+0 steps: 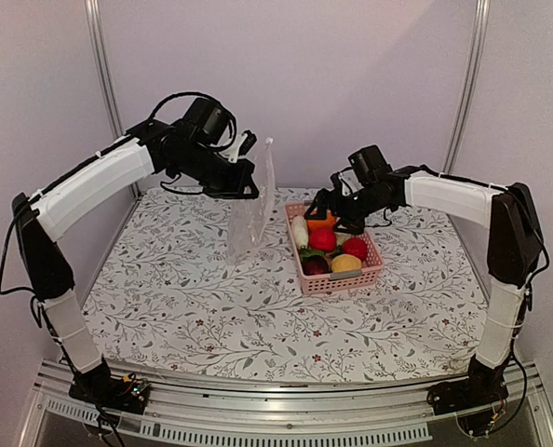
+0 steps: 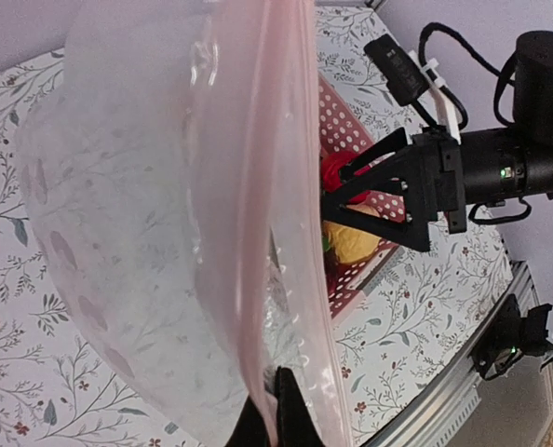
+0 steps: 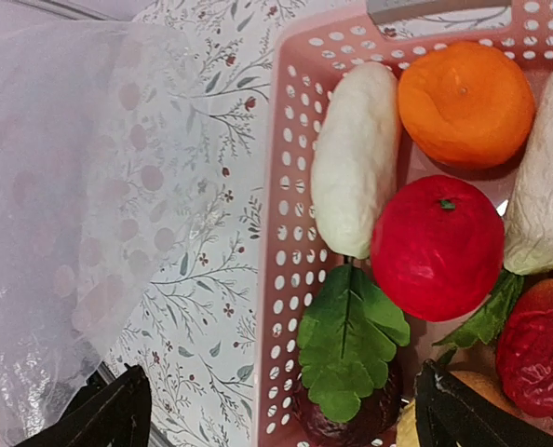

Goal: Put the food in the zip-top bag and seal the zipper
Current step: Place the fake fruit in the bin, then open the zipper food storage bag at the center of the board.

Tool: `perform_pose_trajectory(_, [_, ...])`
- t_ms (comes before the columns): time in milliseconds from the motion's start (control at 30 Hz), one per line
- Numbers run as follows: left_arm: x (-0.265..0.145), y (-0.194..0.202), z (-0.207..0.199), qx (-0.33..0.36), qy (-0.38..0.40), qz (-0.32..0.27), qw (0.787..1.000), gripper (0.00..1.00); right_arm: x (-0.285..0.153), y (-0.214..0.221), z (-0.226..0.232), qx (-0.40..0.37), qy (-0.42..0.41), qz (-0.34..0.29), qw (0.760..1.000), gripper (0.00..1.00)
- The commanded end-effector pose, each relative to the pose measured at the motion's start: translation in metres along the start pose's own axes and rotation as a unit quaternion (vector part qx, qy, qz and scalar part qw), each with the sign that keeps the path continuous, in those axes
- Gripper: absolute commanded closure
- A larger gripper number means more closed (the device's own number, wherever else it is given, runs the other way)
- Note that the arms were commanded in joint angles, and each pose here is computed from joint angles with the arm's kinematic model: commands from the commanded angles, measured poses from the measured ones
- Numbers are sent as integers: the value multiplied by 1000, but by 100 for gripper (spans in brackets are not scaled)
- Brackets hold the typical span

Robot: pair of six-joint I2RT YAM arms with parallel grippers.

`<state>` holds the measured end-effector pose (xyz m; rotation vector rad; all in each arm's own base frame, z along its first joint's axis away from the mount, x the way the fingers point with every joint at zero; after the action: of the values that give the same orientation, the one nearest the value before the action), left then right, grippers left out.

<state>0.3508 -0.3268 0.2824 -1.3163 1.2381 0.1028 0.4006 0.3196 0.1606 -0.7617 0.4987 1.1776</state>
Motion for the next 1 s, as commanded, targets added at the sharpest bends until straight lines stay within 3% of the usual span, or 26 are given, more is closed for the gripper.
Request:
perform_pose_trajectory(0, [13, -1, -3, 6, 5, 1, 1000, 100, -43, 0, 84, -60, -129, -17, 990, 8])
perform_pose_trajectory(133, [17, -5, -5, 3, 10, -3, 1000, 100, -64, 12, 126, -88, -208, -8, 974, 12])
perform_pose_trajectory(333, [21, -7, -10, 3, 21, -2, 1000, 100, -62, 22, 158, -128, -263, 9, 956, 16])
perform_pose_trajectory(533, [18, -7, -11, 3, 25, -2, 1000, 100, -44, 12, 158, -108, -242, -6, 964, 30])
perform_pose_trajectory(700, [14, -4, -11, 4, 24, 1, 1000, 100, -27, 7, 157, -88, -229, -4, 969, 34])
perform_pose_trajectory(833, [11, -3, -11, 5, 23, 0, 1000, 100, -14, 6, 160, -87, -225, 0, 970, 45])
perform_pose_trajectory(967, [10, 0, -11, 6, 23, 5, 1000, 100, -3, 1, 156, -73, -209, -7, 975, 73])
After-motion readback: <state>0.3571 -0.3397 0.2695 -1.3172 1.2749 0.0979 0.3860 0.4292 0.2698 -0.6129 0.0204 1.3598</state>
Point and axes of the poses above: each gripper's point midway between its finger pads, its own x axis out along the fingers, its own z axis along the line the jaws close on, y = z × x, the point moved 1 cm from there along -x, back along the fingers, and after that the axes turned 11 degrees about x, right-handed, at the moved point
